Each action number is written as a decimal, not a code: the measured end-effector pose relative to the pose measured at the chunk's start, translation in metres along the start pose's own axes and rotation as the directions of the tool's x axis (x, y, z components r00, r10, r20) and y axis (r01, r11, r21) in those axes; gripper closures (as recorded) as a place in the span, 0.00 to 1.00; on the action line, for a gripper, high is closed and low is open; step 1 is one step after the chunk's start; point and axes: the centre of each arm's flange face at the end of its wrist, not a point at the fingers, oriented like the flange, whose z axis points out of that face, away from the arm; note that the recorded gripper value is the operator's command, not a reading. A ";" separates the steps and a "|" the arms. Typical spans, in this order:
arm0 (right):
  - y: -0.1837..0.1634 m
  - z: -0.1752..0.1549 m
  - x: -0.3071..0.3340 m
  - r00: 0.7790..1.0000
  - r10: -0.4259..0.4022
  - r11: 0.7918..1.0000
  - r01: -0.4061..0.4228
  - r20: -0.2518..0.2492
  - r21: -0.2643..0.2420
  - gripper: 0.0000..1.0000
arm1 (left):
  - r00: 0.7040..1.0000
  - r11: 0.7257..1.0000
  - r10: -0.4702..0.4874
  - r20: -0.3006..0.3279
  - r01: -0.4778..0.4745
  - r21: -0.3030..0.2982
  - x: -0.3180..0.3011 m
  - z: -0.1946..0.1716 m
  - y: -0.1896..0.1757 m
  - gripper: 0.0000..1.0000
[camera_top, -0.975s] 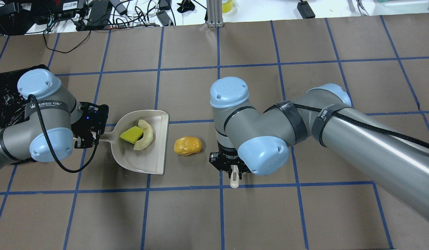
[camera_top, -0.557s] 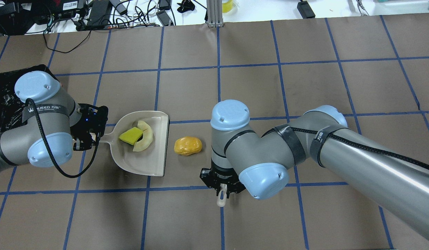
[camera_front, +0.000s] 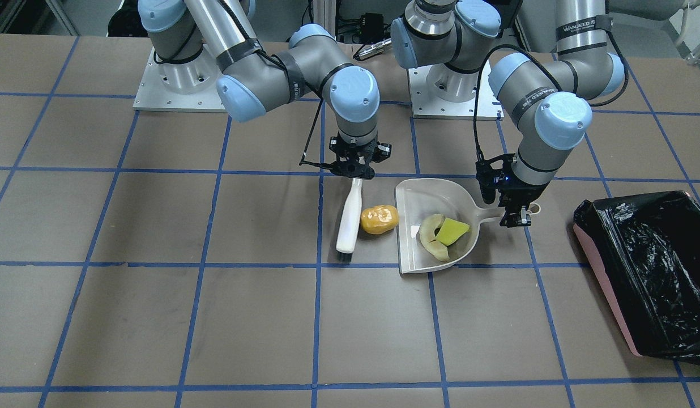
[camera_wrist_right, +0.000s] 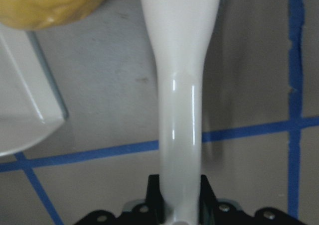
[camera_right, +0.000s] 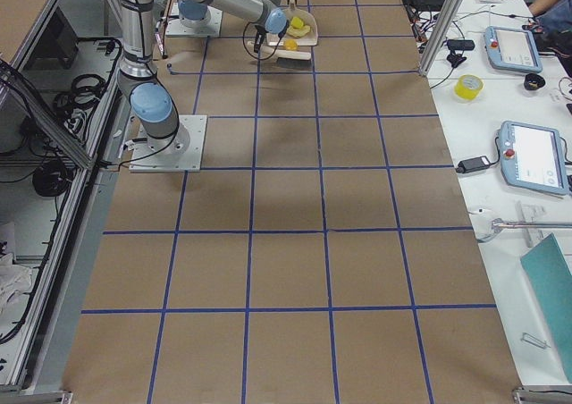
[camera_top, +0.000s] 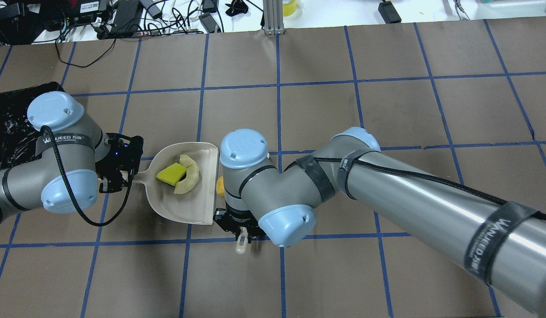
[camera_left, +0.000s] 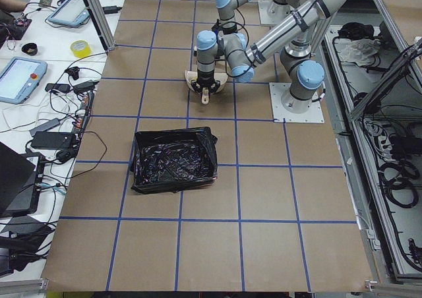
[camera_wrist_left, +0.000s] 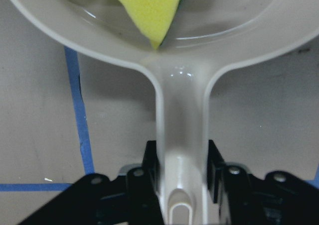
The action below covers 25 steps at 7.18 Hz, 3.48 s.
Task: Sweep and dump trash into bin
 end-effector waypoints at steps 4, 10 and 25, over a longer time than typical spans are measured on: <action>-0.028 -0.025 -0.088 0.993 -0.066 0.998 0.065 0.098 0.011 1.00 | 1.000 1.000 -0.001 0.003 0.001 0.001 -0.001 -0.001 0.000 0.95; -0.050 -0.066 -0.046 0.986 -0.145 0.989 0.145 -0.077 -0.008 1.00 | 1.000 0.999 -0.006 0.009 0.005 0.033 -0.003 0.000 0.002 0.97; -0.324 -0.149 0.508 0.969 -0.180 0.982 0.187 -0.167 0.031 1.00 | 0.758 0.727 -0.649 -0.062 0.642 0.244 0.054 -0.139 0.403 1.00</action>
